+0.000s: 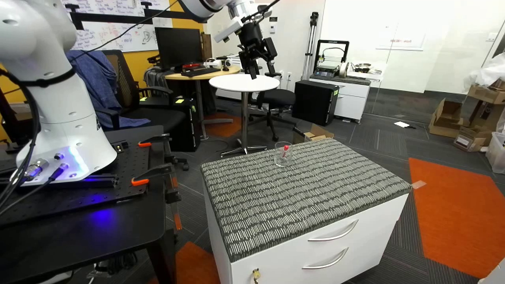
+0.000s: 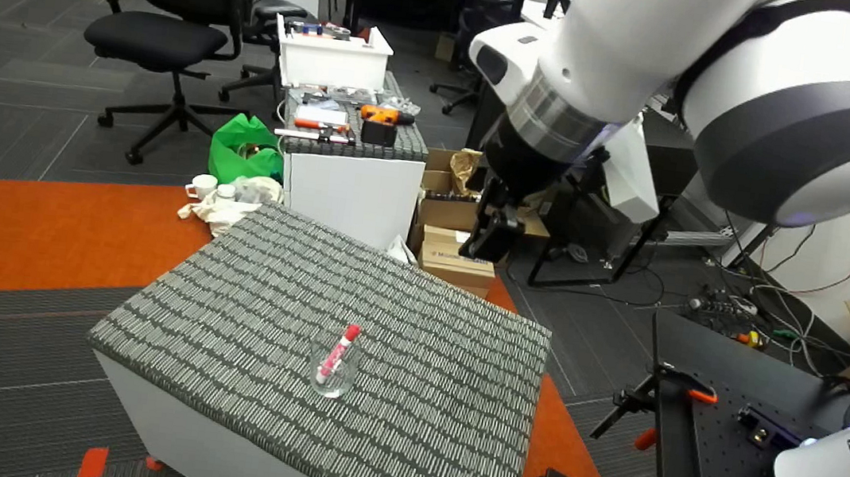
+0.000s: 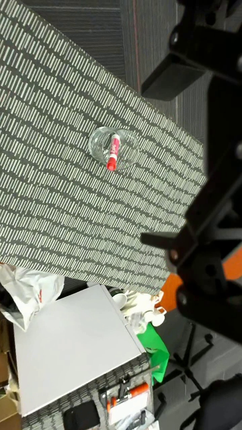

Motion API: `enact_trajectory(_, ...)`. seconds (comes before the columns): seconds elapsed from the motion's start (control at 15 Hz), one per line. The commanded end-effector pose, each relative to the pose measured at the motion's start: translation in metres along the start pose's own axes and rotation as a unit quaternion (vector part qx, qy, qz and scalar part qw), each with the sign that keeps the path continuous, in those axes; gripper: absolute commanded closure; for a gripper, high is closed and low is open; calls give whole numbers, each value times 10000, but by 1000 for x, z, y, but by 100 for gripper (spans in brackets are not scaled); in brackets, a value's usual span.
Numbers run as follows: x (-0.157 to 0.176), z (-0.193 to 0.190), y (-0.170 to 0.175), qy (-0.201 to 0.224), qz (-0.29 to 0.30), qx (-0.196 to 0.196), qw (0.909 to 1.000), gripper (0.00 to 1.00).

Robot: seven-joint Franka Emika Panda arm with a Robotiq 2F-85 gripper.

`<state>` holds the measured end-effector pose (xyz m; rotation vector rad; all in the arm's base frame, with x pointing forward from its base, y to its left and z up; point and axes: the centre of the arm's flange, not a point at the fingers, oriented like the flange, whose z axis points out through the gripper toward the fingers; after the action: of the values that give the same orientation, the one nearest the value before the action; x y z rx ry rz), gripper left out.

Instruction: Remove the marker from the glass.

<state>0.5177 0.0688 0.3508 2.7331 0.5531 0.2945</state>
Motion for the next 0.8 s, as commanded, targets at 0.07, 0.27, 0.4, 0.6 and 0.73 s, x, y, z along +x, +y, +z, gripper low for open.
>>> enact_trajectory(0.07,40,38,-16,-422,-472,-296,9976,0)
enact_trajectory(0.27,51,63,-26,-669,-836,-460,9932,0)
enact_trajectory(0.4,59,80,-34,-794,-1010,-506,9904,0)
enact_trajectory(0.6,68,103,-44,-941,-1162,-519,9874,0)
enact_trajectory(0.73,73,119,-48,-979,-1210,-513,9865,0)
